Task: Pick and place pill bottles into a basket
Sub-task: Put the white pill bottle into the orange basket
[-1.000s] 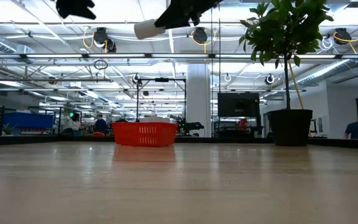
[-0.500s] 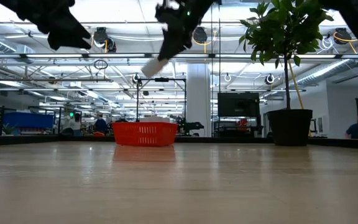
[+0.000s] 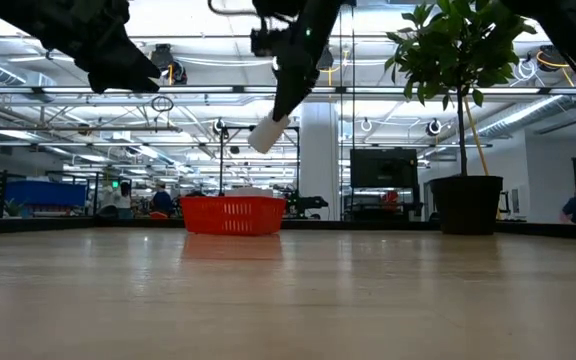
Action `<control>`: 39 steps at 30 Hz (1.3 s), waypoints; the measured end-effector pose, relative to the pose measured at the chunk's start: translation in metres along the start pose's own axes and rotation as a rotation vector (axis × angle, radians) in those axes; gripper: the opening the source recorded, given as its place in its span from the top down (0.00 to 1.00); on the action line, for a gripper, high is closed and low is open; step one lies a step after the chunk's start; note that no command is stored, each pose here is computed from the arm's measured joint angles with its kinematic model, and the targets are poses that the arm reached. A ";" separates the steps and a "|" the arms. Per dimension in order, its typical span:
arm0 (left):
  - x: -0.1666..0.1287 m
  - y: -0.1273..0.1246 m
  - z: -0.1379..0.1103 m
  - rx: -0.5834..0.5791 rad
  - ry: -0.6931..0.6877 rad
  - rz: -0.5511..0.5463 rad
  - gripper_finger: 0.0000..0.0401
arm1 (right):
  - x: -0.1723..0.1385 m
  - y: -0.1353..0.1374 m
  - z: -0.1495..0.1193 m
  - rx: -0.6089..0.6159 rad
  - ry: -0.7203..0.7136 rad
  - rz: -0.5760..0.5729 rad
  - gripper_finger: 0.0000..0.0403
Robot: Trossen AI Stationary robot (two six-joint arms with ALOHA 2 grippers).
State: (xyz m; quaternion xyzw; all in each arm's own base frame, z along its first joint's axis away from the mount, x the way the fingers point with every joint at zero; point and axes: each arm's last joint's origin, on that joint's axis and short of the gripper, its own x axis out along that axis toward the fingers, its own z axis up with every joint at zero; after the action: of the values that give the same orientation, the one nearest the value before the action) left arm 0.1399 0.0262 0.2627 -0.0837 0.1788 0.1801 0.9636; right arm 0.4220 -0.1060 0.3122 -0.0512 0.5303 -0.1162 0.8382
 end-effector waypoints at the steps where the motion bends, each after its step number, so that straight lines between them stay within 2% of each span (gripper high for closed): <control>1: 0.002 0.000 0.001 -0.002 -0.005 0.006 0.46 | -0.004 0.007 0.000 -0.014 -0.001 0.045 0.63; 4: 0.010 -0.002 -0.002 -0.037 0.044 -0.022 0.47 | -0.013 0.033 -0.007 -0.055 0.067 0.189 0.63; 7: 0.020 -0.007 -0.007 -0.092 0.124 -0.113 0.50 | -0.018 0.060 -0.017 -0.055 0.207 0.227 0.63; 10: 0.029 -0.011 -0.011 -0.138 0.177 -0.145 0.52 | -0.023 0.086 -0.028 -0.065 0.313 0.246 0.63; 14: 0.041 -0.017 -0.014 -0.137 0.210 -0.162 0.54 | -0.016 0.119 -0.043 -0.015 0.438 0.428 0.63; 15: 0.044 -0.019 -0.014 -0.144 0.207 -0.168 0.54 | -0.011 0.126 -0.047 -0.002 0.459 0.444 0.63; 20: 0.060 -0.031 -0.013 -0.149 0.182 -0.227 0.54 | 0.015 0.159 -0.071 0.019 0.557 0.441 0.63; 25: 0.067 -0.040 -0.018 -0.134 0.203 -0.266 0.55 | 0.033 0.181 -0.089 0.047 0.577 0.426 0.60; 33: 0.069 -0.048 -0.020 -0.114 0.209 -0.298 0.58 | 0.043 0.195 -0.100 0.090 0.563 0.421 0.63; 39: 0.069 -0.049 -0.018 -0.090 0.178 -0.310 0.58 | 0.045 0.202 -0.098 0.080 0.521 0.433 0.57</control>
State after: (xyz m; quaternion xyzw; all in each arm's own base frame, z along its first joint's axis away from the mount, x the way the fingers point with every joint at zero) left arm 0.2133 -0.0009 0.2251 -0.1688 0.2398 0.0289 0.9556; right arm 0.3804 0.0819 0.1886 0.1270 0.7202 0.0345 0.6812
